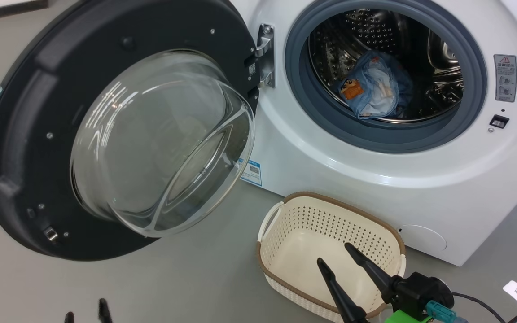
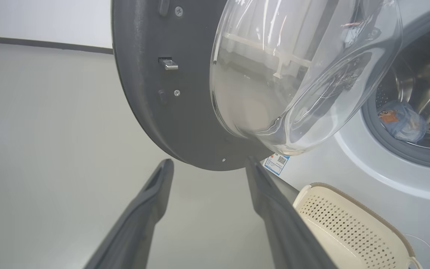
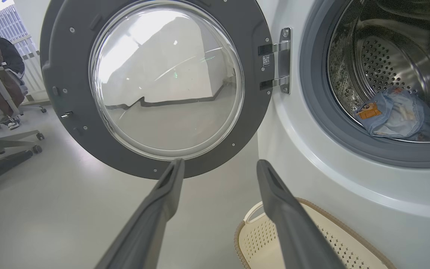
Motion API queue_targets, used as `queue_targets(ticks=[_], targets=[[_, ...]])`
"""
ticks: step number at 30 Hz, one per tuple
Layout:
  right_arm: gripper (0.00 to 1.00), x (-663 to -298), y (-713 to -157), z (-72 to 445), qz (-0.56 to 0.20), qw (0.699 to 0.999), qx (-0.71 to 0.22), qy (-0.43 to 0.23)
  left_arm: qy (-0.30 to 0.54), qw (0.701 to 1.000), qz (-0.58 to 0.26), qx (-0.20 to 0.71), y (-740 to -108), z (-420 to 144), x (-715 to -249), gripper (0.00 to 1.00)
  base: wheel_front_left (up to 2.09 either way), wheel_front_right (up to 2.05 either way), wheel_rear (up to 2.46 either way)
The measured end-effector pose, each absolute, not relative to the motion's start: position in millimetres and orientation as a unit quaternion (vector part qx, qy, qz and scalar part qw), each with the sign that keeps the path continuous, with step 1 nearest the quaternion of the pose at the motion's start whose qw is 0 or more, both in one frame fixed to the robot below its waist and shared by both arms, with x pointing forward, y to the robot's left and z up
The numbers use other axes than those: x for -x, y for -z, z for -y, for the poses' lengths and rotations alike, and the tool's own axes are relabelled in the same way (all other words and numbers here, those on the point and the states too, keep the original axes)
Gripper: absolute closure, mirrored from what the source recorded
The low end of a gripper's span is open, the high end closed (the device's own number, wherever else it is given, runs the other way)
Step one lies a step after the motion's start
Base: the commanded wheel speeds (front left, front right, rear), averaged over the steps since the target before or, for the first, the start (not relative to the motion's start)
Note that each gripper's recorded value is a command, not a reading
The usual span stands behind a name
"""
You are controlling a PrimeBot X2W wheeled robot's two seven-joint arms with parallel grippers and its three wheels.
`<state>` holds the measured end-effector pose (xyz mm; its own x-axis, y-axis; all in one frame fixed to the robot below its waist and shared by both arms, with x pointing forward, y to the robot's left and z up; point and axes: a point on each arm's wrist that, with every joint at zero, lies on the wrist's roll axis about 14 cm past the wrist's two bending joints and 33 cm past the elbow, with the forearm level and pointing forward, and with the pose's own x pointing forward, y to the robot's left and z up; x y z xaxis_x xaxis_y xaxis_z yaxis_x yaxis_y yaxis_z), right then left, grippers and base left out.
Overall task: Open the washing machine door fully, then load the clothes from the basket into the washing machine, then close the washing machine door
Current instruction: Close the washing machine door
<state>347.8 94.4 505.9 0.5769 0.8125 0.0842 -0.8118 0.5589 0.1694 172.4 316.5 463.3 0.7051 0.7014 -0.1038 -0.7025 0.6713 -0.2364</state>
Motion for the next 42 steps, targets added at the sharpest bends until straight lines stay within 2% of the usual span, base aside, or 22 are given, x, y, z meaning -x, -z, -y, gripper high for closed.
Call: queue_targets(ticks=[1, 8, 14, 25, 31, 42], targets=[[0.00, -347.7, -505.0, -95.5, -0.003, 0.882, -0.095, -0.462, -0.390, 0.910, -0.001, 0.143, -462.0, -318.1, -170.7, 1.00, 0.00, 0.00, 0.00], [0.00, -346.6, -501.3, -98.0, -0.009, 0.880, -0.096, -0.465, -0.468, 0.842, 0.038, 0.266, -452.2, -353.9, -133.3, 1.00, 0.00, 0.00, 0.00], [0.00, -345.3, -498.9, -99.9, -0.015, 0.880, -0.106, -0.463, -0.525, 0.783, 0.106, 0.315, -451.6, -401.1, -89.8, 1.00, 0.00, 0.00, 0.00], [0.00, -345.0, -490.5, -95.5, -0.029, 0.884, -0.112, -0.453, -0.515, 0.696, 0.236, 0.442, -493.2, -493.2, -76.5, 1.00, 0.00, 0.00, 0.00], [0.00, -346.3, -489.4, -93.2, -0.030, 0.885, -0.112, -0.451, -0.472, 0.665, 0.279, 0.507, -521.4, -532.0, -93.6, 1.00, 0.00, 0.00, 0.00], [0.00, -346.2, -481.9, -67.8, -0.037, 0.901, -0.105, -0.419, -0.369, 0.660, 0.281, 0.591, -571.0, -562.5, -148.5, 1.00, 0.00, 0.00, 0.00]])
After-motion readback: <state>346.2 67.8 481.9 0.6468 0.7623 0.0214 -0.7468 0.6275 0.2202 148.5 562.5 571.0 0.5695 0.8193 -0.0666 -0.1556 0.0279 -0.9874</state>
